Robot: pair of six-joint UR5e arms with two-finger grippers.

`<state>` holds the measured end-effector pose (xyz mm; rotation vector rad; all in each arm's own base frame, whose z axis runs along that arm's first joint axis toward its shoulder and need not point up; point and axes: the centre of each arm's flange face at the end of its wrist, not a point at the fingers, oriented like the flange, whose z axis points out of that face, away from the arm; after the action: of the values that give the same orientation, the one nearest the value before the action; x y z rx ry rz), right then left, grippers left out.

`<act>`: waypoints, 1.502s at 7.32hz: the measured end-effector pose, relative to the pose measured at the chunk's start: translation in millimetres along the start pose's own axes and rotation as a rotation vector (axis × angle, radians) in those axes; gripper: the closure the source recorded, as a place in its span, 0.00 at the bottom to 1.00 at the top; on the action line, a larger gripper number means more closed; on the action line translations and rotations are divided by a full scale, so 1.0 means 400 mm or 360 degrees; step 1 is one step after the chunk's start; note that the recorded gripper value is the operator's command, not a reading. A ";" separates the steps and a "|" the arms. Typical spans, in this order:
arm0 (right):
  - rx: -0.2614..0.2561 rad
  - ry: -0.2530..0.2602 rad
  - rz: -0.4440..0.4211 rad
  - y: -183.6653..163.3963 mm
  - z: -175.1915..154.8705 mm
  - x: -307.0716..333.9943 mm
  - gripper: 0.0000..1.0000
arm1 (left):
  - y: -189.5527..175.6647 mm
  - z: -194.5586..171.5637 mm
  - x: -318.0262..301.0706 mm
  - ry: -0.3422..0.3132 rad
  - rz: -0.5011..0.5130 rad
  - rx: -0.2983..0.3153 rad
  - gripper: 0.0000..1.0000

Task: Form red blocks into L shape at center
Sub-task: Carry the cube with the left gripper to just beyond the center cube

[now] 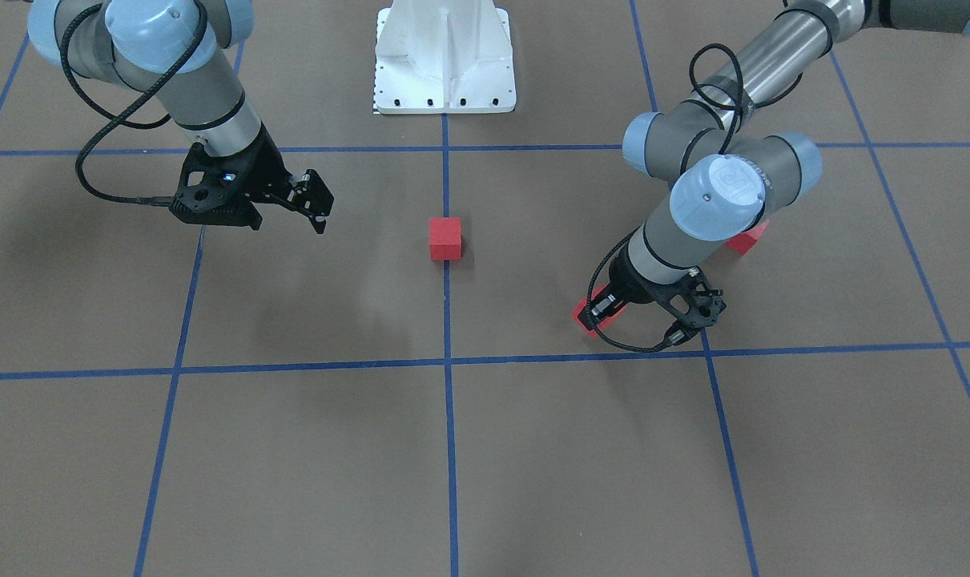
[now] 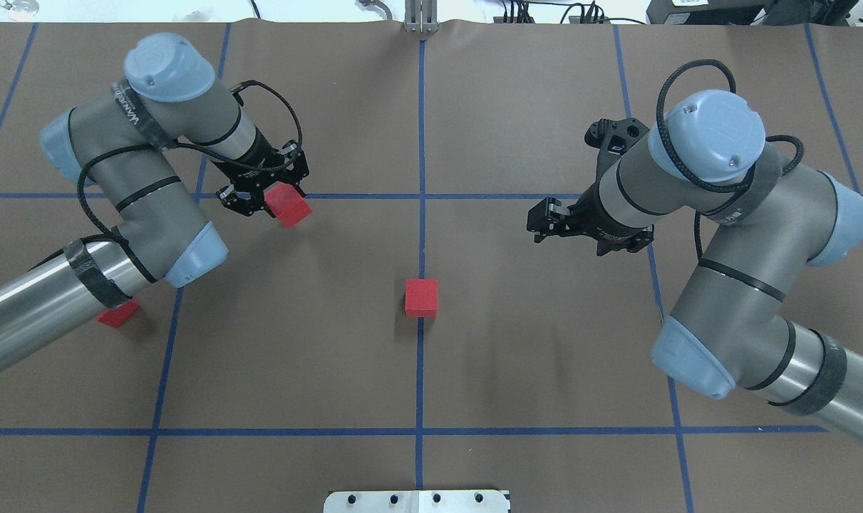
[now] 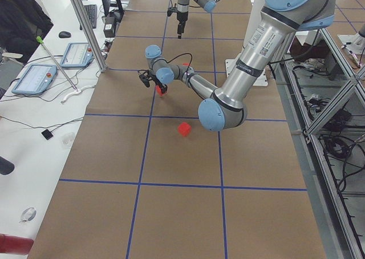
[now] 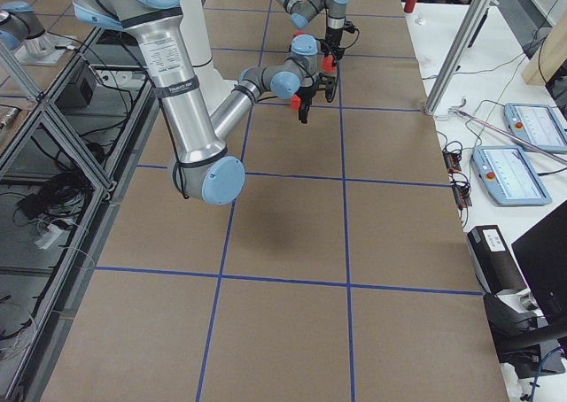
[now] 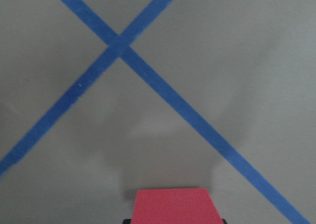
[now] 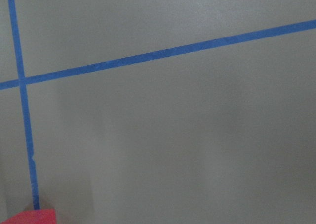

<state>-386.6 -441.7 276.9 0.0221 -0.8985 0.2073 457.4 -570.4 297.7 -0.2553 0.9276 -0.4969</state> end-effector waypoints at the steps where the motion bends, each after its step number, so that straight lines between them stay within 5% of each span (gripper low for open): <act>1: 0.0016 0.0013 -0.0021 -0.016 -0.013 0.039 0.00 | 0.047 -0.017 0.068 -0.0036 0.0290 -0.0020 1.00; 4: 0.0042 0.0064 -0.0083 -0.048 -0.024 0.123 0.00 | 0.276 0.032 0.244 -0.0138 0.0895 0.0022 1.00; 7: 0.0046 0.0073 -0.0089 -0.050 -0.019 0.146 0.00 | 0.369 0.083 0.393 -0.0217 0.1008 0.0061 1.00; 11: 0.0044 0.0080 -0.0094 -0.050 -0.015 0.154 0.00 | 0.433 0.143 0.402 -0.0267 0.1050 0.0078 1.00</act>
<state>-341.1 -450.0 322.4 0.0690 -0.8440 0.1647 635.8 -504.1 146.4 0.0604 0.7785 0.1105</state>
